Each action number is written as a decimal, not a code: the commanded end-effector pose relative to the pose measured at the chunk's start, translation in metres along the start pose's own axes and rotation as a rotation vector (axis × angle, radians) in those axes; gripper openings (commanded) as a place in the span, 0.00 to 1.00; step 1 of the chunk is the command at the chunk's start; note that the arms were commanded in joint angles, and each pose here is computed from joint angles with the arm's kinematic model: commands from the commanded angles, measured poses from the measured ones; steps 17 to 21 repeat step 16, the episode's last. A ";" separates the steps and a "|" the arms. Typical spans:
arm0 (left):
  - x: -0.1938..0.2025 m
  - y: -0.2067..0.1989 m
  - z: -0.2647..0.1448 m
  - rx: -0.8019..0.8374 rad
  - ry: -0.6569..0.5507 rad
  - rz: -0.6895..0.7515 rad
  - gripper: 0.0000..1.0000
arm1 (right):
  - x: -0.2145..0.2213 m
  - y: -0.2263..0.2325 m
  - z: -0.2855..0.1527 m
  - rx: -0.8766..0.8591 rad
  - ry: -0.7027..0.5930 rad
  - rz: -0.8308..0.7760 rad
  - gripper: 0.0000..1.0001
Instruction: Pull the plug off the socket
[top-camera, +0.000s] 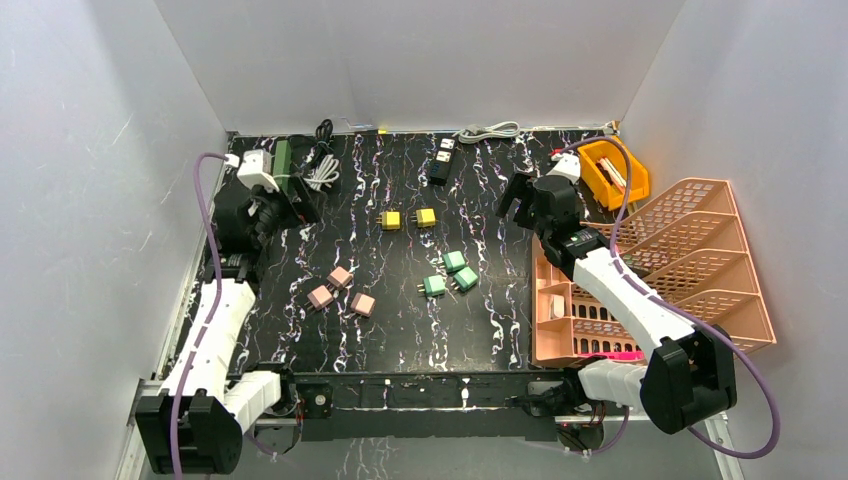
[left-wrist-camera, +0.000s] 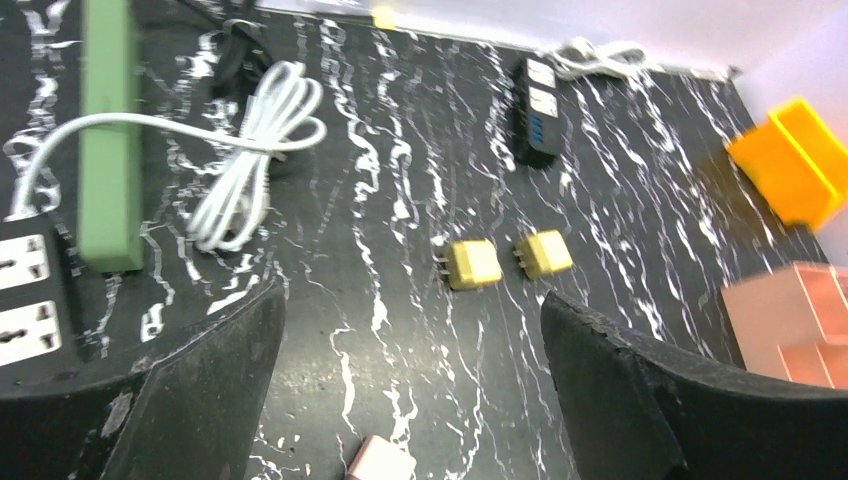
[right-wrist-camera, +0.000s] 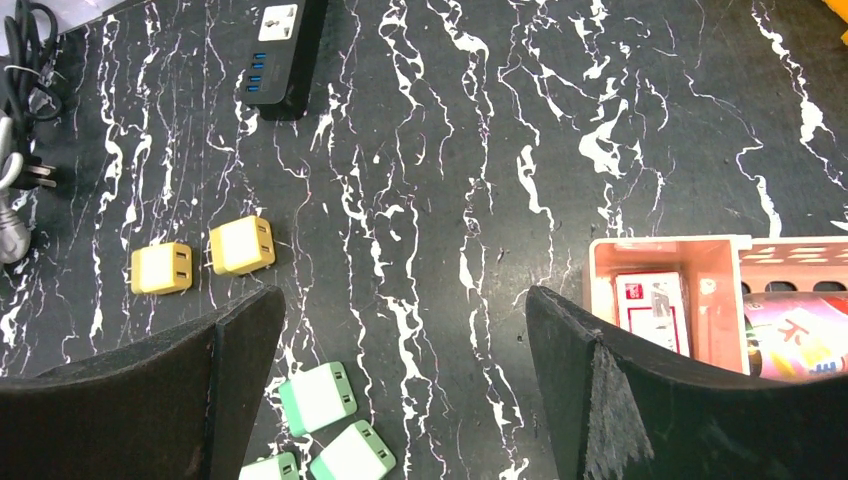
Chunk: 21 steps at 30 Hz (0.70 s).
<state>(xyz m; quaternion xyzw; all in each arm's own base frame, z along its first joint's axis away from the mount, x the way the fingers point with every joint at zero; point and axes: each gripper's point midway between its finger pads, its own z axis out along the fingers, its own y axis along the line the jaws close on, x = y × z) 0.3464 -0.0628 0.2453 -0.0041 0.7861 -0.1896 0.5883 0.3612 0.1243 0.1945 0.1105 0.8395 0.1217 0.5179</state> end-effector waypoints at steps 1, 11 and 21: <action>-0.028 0.016 -0.004 -0.146 -0.040 -0.095 0.98 | -0.016 0.002 -0.002 0.008 -0.048 0.026 0.98; -0.041 -0.001 -0.012 -0.057 -0.090 -0.033 0.98 | -0.019 0.006 -0.006 -0.010 -0.051 0.035 0.98; -0.041 -0.011 -0.016 0.006 -0.089 0.028 0.98 | -0.021 0.012 -0.010 -0.054 -0.056 0.014 0.98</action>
